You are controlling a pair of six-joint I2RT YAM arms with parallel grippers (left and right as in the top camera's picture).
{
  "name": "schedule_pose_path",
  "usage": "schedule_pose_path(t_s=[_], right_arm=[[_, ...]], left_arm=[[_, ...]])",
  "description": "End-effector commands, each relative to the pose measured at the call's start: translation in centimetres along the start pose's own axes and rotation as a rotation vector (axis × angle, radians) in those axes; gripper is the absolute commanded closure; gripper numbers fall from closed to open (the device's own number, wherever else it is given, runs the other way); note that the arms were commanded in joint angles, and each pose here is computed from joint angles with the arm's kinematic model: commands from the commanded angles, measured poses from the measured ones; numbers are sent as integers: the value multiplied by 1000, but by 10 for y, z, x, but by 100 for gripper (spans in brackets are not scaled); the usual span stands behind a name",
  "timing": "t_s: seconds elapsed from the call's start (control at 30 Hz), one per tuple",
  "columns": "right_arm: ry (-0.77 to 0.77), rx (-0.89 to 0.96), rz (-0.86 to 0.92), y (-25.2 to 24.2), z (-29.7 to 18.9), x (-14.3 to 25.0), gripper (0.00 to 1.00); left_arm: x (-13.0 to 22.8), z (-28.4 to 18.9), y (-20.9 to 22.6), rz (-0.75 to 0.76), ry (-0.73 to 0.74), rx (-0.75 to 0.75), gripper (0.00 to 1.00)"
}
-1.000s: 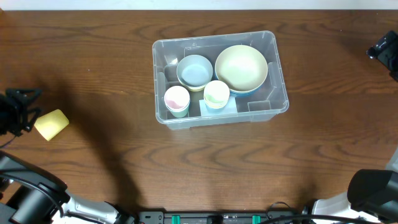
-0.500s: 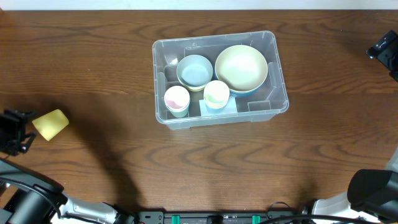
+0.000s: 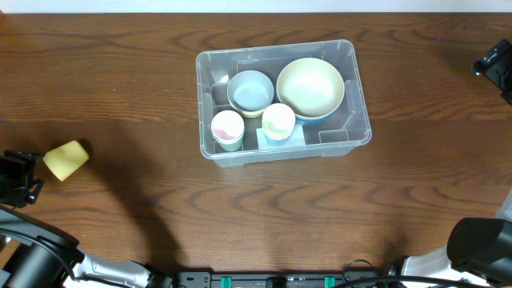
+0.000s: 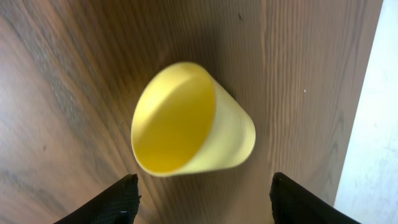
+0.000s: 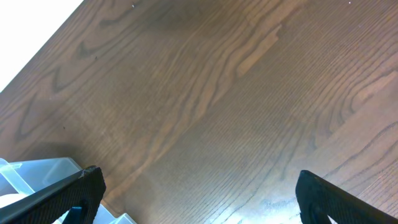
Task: Pack container
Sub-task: 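Reach the left gripper to the tipped yellow cup and grasp it, then lift the yellow cup and carry it over the container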
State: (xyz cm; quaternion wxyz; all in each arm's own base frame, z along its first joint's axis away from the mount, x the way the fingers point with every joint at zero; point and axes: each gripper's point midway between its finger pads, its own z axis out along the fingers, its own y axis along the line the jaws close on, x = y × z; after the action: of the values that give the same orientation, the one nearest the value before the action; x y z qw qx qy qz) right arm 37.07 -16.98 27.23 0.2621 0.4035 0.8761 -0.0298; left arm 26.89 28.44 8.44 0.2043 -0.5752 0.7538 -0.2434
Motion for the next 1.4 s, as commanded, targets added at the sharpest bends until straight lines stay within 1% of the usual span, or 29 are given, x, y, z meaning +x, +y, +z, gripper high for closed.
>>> schedule_pose_path(t_s=[0.0, 0.17, 0.37, 0.5, 0.6, 0.63, 0.77, 0.9, 0.93, 1.0, 1.07, 1.23, 1.37], right_arm=[[6, 4, 15, -1, 2, 0, 1], [6, 3, 15, -1, 2, 1, 1], [6, 4, 15, -1, 2, 0, 1], [6, 3, 15, -1, 2, 1, 1], [6, 3, 15, -1, 2, 1, 1], [6, 3, 15, -1, 2, 1, 1], [6, 3, 15, -1, 2, 1, 1], [6, 3, 15, -1, 2, 1, 1], [6, 3, 15, -1, 2, 1, 1], [6, 3, 15, -1, 2, 1, 1], [6, 3, 15, -1, 2, 1, 1], [6, 3, 15, -1, 2, 1, 1], [6, 3, 15, -1, 2, 1, 1]], left_arm=[[-1, 9, 8, 9, 9, -15, 32], [-4, 17, 8, 23, 9, -13, 32], [3, 39, 0, 64, 47, -13, 32], [8, 50, -12, 132, 61, -6, 34], [11, 56, -22, 166, 62, 2, 41], [12, 58, -25, 176, 64, 3, 45], [15, 63, -33, 204, 66, 9, 66], [17, 65, -36, 222, 71, 12, 92], [18, 66, -37, 228, 72, 12, 94], [19, 66, -38, 227, 77, 16, 94], [23, 65, -44, 226, 92, 57, 94], [40, 54, -99, 267, 163, 356, 94], [66, 40, -140, 351, 210, 467, 94]])
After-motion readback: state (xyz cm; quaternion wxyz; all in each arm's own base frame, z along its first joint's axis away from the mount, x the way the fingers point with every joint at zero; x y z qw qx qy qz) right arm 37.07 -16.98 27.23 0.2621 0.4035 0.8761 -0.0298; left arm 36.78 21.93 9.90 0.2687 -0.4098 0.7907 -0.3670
